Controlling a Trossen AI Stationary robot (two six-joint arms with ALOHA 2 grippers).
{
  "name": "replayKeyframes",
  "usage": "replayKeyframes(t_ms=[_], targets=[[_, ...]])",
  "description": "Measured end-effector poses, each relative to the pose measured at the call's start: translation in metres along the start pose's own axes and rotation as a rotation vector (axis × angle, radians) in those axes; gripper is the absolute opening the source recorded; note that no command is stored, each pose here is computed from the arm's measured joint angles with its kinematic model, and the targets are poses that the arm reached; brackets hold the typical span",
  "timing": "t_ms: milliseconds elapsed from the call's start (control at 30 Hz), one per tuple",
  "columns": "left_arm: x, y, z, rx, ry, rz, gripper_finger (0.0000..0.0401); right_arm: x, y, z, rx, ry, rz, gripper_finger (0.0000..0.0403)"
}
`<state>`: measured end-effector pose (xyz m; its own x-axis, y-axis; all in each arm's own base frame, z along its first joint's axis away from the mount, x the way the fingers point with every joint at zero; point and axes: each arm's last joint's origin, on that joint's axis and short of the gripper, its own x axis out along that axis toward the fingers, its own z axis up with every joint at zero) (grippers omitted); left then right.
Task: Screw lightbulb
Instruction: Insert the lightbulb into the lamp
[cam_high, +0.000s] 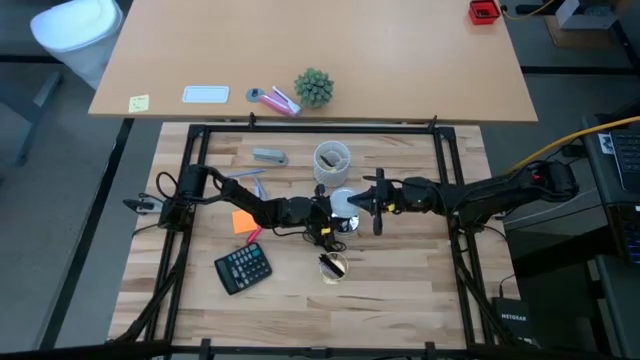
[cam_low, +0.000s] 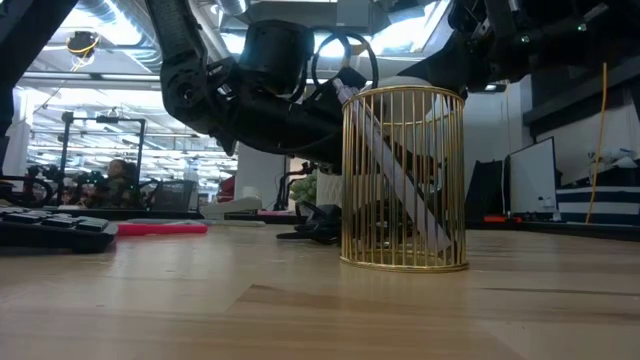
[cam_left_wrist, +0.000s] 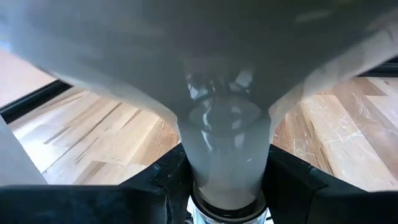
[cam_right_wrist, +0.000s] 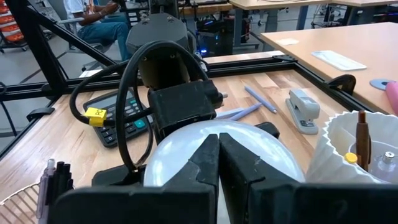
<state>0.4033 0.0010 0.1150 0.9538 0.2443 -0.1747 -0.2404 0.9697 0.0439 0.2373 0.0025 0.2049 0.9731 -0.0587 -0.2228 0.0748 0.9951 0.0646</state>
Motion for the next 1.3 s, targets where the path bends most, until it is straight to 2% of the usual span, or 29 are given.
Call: replayKeyframes(t_ms=[167,533,933,1300], targets=[[0.0,0.001,-0.001,-0.012,0.019,0.015,0.0162,0.0,0.0,0.0,0.001,-0.008,0.001,0.0012],[0.0,0.002,0.0,-0.017,0.024,0.039,0.0239,0.0,0.0,0.0,0.001,-0.006,0.008,0.0012],[-0.008,-0.005,0.013,0.009,0.043,0.029,0.0225,0.0,0.0,0.0,0.0,-0.005,0.011,0.0012],[-0.021,-0.004,0.031,0.028,0.145,0.041,0.0223,0.0,0.0,0.0,0.0,-0.005,0.008,0.0012]])
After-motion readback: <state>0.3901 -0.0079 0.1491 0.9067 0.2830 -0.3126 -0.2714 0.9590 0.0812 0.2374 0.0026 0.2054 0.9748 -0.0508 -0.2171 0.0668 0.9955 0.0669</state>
